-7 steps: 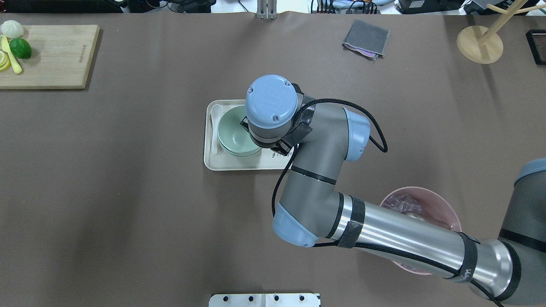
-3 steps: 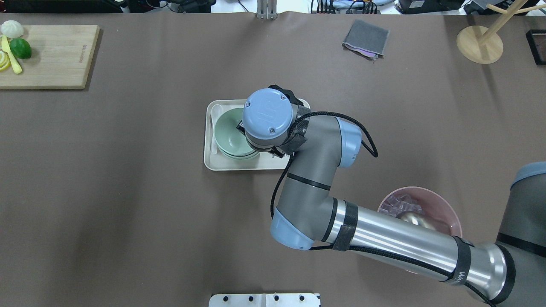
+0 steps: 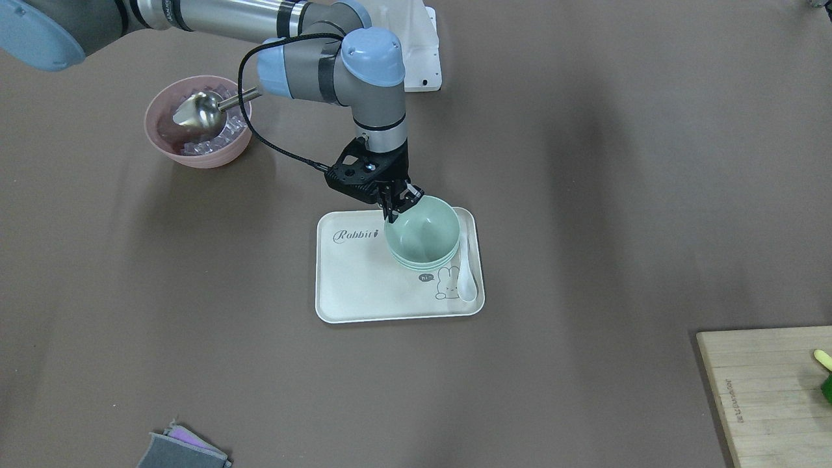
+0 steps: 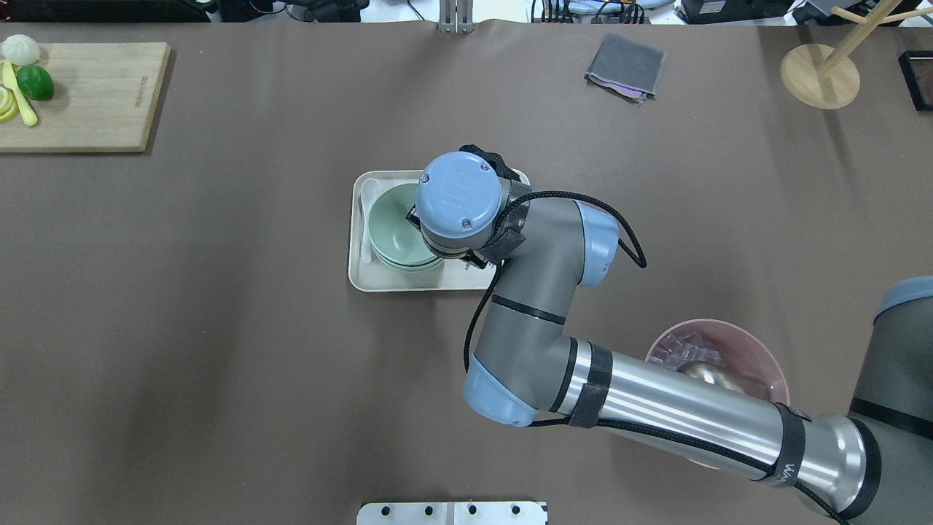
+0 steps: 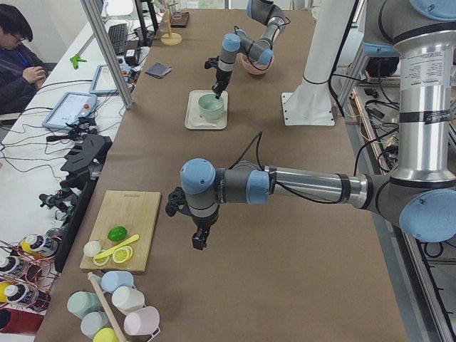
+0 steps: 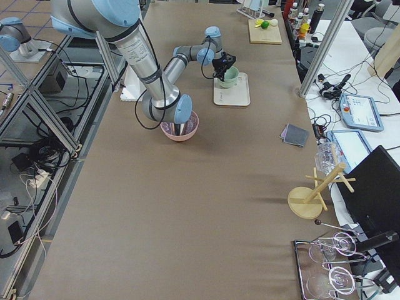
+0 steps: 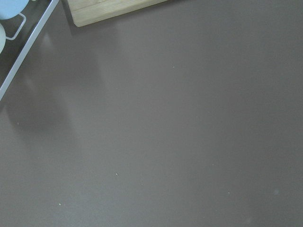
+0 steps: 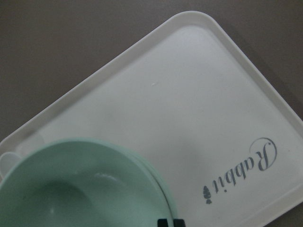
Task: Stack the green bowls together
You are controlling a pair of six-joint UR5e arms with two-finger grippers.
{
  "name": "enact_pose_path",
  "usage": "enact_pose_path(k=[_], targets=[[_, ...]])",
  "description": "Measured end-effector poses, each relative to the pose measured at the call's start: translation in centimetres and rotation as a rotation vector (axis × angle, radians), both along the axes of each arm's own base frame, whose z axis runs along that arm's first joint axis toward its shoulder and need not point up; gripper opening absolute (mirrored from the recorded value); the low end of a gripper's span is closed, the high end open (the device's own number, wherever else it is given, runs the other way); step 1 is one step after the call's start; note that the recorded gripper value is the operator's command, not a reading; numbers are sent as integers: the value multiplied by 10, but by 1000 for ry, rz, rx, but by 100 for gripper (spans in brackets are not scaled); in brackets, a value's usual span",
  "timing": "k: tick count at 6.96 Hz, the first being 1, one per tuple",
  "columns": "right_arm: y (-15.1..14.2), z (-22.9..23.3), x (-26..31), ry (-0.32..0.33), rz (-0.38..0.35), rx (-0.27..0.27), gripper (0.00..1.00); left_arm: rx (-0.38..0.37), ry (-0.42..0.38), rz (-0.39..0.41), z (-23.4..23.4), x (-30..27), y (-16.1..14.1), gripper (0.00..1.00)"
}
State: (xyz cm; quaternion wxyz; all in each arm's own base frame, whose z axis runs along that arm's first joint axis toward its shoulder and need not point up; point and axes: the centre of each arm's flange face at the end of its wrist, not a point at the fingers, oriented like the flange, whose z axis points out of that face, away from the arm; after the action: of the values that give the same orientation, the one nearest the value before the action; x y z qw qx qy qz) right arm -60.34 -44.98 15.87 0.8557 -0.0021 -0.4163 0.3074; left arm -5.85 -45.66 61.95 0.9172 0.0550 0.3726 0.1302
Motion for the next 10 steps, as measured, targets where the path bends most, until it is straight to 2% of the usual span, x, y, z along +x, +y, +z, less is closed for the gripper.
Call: enact_pose_path(k=[1, 2, 5, 7, 9, 10], targets=[[0, 0, 0, 2, -6, 5, 0, 0, 0, 0, 0, 0, 0, 99], [0, 0, 0, 6, -17, 17, 99, 0, 0, 0, 0, 0, 0, 99], [-1, -5, 5, 25, -83, 95, 100, -2, 0, -1, 1, 0, 0, 99], [-15, -9, 30, 33, -121, 139, 100, -8, 0, -1, 3, 0, 0, 99], [-41, 9, 91, 88, -215, 170, 100, -13, 1, -2, 5, 0, 3, 99], [-54, 39, 136, 119, -272, 193, 100, -17, 3, -6, 4, 0, 4, 99]])
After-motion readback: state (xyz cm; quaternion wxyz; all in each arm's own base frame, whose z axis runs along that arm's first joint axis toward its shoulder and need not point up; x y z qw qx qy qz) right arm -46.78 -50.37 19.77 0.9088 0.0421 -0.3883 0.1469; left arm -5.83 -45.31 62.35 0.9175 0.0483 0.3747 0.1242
